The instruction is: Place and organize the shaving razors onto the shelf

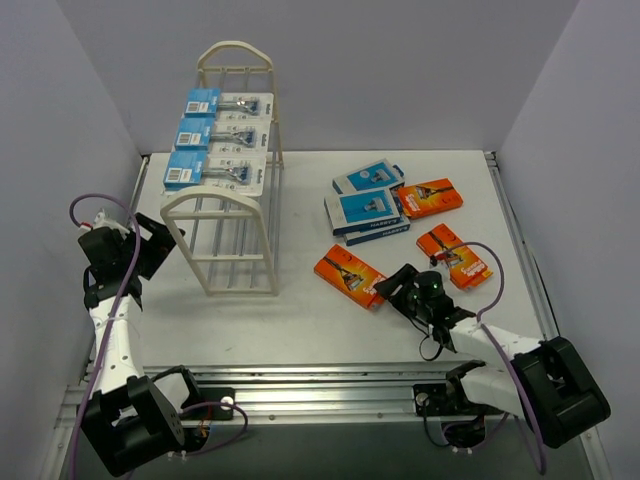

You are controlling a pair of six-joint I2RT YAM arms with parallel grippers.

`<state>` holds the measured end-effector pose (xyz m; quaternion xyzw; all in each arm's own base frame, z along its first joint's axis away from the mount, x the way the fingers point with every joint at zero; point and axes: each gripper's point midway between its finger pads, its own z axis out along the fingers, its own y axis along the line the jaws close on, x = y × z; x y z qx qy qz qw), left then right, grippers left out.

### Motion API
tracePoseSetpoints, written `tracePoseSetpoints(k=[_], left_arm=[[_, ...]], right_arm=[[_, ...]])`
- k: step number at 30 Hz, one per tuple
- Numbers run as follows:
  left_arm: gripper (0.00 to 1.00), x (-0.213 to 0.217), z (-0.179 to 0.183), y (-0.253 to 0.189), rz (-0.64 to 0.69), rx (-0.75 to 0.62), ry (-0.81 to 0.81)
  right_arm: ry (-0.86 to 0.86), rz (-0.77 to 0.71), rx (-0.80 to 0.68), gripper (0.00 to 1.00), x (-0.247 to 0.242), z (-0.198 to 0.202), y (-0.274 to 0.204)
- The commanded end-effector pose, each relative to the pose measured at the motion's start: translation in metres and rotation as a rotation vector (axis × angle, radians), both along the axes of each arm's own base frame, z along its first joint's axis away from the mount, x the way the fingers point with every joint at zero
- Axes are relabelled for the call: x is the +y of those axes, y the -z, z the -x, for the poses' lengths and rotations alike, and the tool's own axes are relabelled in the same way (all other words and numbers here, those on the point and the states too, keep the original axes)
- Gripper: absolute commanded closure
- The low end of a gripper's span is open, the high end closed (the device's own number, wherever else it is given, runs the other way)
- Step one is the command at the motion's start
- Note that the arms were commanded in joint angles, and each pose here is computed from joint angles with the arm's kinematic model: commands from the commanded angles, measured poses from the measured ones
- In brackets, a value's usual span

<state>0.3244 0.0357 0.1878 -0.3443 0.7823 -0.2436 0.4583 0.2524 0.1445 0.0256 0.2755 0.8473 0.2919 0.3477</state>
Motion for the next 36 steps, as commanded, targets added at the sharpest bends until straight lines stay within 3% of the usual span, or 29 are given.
tracePoseSetpoints(k=[1,16,24,27,36], left_arm=[[0.04,0.002,-0.004,-0.018,-0.045,-0.047,0.008],[0.05,0.002,-0.004,-0.019,-0.048,-0.049,0.005],[0.04,0.002,-0.004,-0.020,-0.049,-0.052,0.005],[0.04,0.002,-0.003,-0.019,-0.048,-0.049,0.005],[0.04,0.004,-0.003,-0.019,-0.054,-0.046,-0.003]], right_arm=[[0.022,-0.023,-0.017,0.47,-0.003,-0.005,0.001],[0.001,-0.053,0.025,0.61,0.004,-0.003,0.024],[-0.003,-0.042,0.018,0.92,0.004,-0.006,0.023],[-0.014,-0.045,0.018,0.99,0.006,-0.006,0.021],[-0.067,-0.048,-0.049,1.00,0.019,-0.016,-0.014]])
